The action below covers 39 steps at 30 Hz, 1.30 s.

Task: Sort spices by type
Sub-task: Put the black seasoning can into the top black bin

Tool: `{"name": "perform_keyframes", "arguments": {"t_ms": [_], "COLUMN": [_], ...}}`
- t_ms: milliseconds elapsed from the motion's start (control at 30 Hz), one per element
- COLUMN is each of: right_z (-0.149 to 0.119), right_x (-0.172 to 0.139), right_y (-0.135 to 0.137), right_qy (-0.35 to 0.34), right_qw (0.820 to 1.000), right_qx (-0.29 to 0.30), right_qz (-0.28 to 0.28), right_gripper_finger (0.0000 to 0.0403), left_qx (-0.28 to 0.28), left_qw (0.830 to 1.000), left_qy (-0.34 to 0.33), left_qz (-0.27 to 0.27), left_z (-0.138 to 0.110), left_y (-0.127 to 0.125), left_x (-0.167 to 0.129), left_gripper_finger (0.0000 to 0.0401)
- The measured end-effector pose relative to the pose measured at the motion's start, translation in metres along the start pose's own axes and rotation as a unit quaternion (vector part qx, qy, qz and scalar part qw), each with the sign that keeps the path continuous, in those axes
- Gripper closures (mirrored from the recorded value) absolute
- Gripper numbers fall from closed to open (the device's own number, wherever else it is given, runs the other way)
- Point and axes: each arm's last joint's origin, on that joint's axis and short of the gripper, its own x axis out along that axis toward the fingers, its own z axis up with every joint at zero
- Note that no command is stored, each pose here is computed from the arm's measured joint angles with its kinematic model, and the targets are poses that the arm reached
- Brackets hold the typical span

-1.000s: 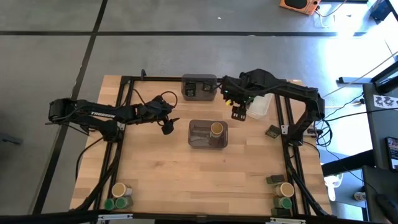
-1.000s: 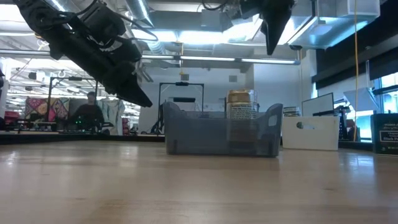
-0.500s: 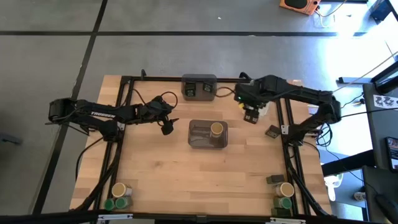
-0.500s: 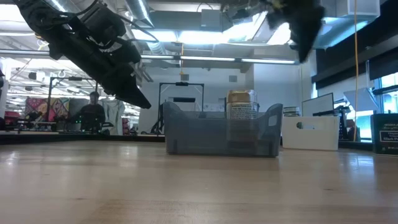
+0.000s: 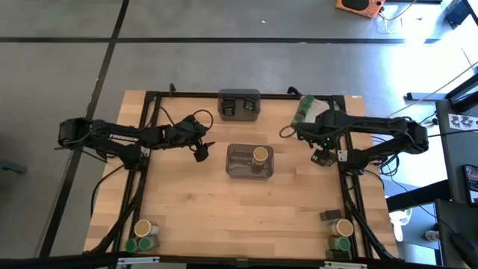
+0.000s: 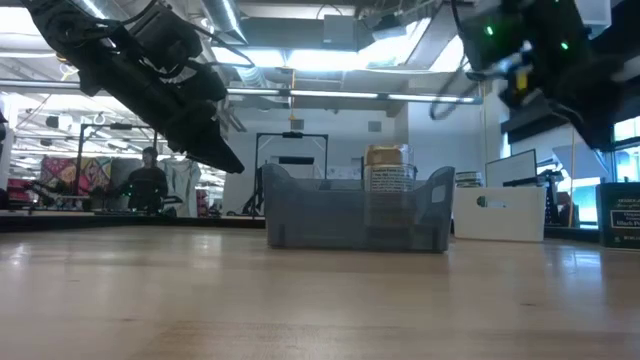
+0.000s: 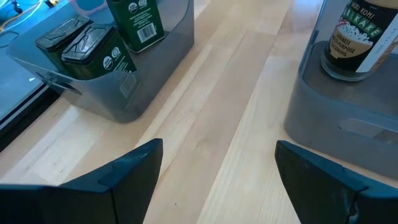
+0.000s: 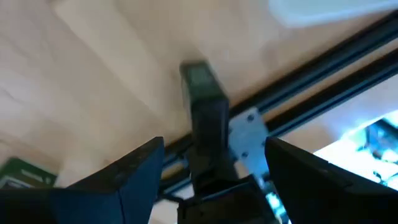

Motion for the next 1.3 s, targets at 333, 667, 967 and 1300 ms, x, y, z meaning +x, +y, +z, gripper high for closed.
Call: {"name": "perform_keyframes", "arguments": {"t_ms": [333, 667, 967, 1300], "right_z": [0.002, 0.004, 0.006, 0.008], "right_x": [0.044, 0.069, 0.071, 0.067], "right_y": [0.004, 0.006, 0.007, 0.007], "right_qy": [0.029, 0.020, 0.007, -0.002], "right_qw": [1.000, 1.000, 1.000, 0.998], "right_qx": [-0.011, -0.015, -0.019, -0.055], "right_qz": [-0.005, 0.002, 0.006, 0.010], "right_gripper_finger": [0.0123, 0.0123, 0.0227, 0.0271], "left_qx": [-0.001, -0.001, -0.001, -0.001], "left_qw": [1.000, 1.000, 1.000, 1.000], "left_qy": [-0.004, -0.007, -0.007, -0.008], "left_qz": [0.000, 0.000, 0.000, 0.000], "left_z": [0.001, 0.001, 0.001, 0.002], "left_y": [0.000, 0.000, 0.000, 0.000], "left_x": [0.000, 0.000, 0.000, 0.000], "left_gripper_finger": [0.0091, 0.0091, 0.0091, 0.0091]}}
